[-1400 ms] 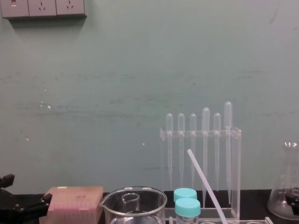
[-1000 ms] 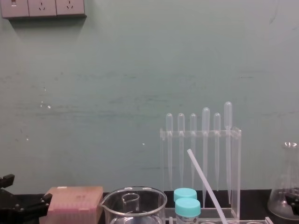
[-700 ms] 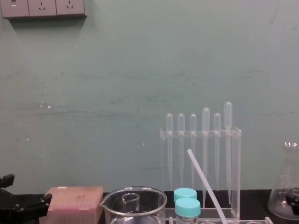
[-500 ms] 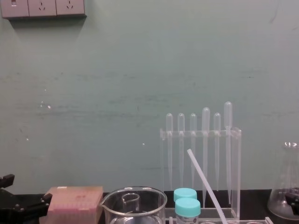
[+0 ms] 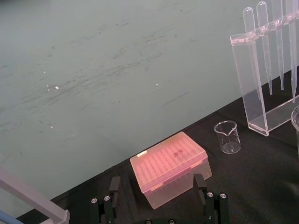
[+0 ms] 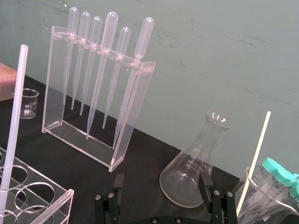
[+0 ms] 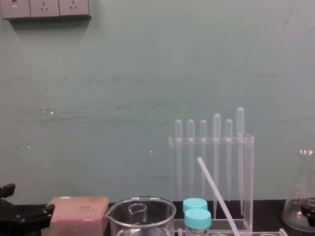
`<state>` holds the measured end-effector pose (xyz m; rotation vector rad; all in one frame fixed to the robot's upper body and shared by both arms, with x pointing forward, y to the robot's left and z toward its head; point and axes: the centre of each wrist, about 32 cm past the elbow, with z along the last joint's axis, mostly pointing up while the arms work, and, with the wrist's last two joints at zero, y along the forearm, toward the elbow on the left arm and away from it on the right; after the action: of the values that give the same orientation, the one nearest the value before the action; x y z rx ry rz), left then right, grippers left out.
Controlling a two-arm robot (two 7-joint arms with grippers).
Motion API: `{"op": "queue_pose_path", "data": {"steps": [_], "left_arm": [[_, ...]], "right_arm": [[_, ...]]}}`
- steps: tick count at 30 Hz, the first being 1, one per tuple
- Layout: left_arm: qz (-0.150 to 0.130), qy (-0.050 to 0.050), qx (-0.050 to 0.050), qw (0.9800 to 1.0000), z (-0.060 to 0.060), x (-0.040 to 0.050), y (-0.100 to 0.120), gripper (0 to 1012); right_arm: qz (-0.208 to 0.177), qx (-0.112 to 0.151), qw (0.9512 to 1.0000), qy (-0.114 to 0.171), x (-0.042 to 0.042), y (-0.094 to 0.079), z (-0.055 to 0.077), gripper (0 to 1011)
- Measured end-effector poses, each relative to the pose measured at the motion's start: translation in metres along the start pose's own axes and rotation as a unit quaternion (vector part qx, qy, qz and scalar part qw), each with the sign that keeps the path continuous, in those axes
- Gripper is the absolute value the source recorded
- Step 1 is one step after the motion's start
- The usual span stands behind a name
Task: Pick up the stirring rod with one hand, then place it down.
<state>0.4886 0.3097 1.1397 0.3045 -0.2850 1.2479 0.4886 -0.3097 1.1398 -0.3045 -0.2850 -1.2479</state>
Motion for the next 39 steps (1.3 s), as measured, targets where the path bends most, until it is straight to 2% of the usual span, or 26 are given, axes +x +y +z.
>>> {"op": "queue_pose_path", "data": {"steps": [6, 10, 15, 16, 18, 19, 21, 22, 23, 24, 26, 28, 29, 35, 39], "left_arm": [[0.0, 0.0, 0.0, 1.0, 0.0, 0.0, 0.0, 1000], [0.0, 0.0, 0.0, 1.0, 0.0, 0.0, 0.0, 1000], [0.0, 0.0, 0.0, 1.0, 0.0, 0.0, 0.0, 1000], [0.0, 0.0, 0.0, 1.0, 0.0, 0.0, 0.0, 1000], [0.0, 0.0, 0.0, 1.0, 0.0, 0.0, 0.0, 1000], [0.0, 0.0, 0.0, 1.0, 0.0, 0.0, 0.0, 1000], [0.0, 0.0, 0.0, 1.0, 0.0, 0.0, 0.0, 1000], [0.0, 0.0, 0.0, 1.0, 0.0, 0.0, 0.0, 1000], [0.0, 0.0, 0.0, 1.0, 0.0, 0.0, 0.0, 1000], [0.0, 0.0, 0.0, 1.0, 0.0, 0.0, 0.0, 1000], [0.0, 0.0, 0.0, 1.0, 0.0, 0.0, 0.0, 1000], [0.0, 0.0, 0.0, 1.0, 0.0, 0.0, 0.0, 1000], [0.0, 0.0, 0.0, 1.0, 0.0, 0.0, 0.0, 1000], [0.0, 0.0, 0.0, 1.0, 0.0, 0.0, 0.0, 1000], [0.0, 0.0, 0.0, 1.0, 0.0, 0.0, 0.0, 1000]], "right_arm": [[0.002, -0.008, 1.0, -0.002, 0.001, 0.001, 0.001, 1003], [0.014, -0.011, 0.9998, 0.004, 0.0044, 0.007, 0.007, 1003], [0.058, 0.022, 0.9969, 0.05, 0.0078, 0.024, 0.03, 1003], [0.076, 0.037, 0.9941, 0.067, 0.0076, 0.029, 0.039, 1003], [0.094, 0.049, 0.9907, 0.085, 0.0067, 0.033, 0.046, 1003], [0.118, 0.061, 0.9856, 0.105, 0.0052, 0.038, 0.056, 1003], [0.138, 0.068, 0.9808, 0.119, 0.0037, 0.042, 0.062, 1003], [0.156, 0.071, 0.9761, 0.133, 0.002, 0.045, 0.068, 1003], [0.156, 0.071, 0.9761, 0.133, 0.002, 0.045, 0.068, 1003], [0.173, 0.073, 0.9717, 0.144, 0.0004, 0.048, 0.073, 1003], [0.194, 0.068, 0.966, 0.156, -0.0027, 0.054, 0.079, 1003], [0.203, 0.062, 0.9642, 0.159, -0.004, 0.057, 0.082, 1003], [0.21, 0.049, 0.9631, 0.161, -0.0057, 0.061, 0.085, 1003], [0.227, -0.009, 0.9608, 0.159, -0.0096, 0.077, 0.091, 1003], [0.238, -0.024, 0.9583, 0.156, -0.0123, 0.086, 0.093, 1003]]}}
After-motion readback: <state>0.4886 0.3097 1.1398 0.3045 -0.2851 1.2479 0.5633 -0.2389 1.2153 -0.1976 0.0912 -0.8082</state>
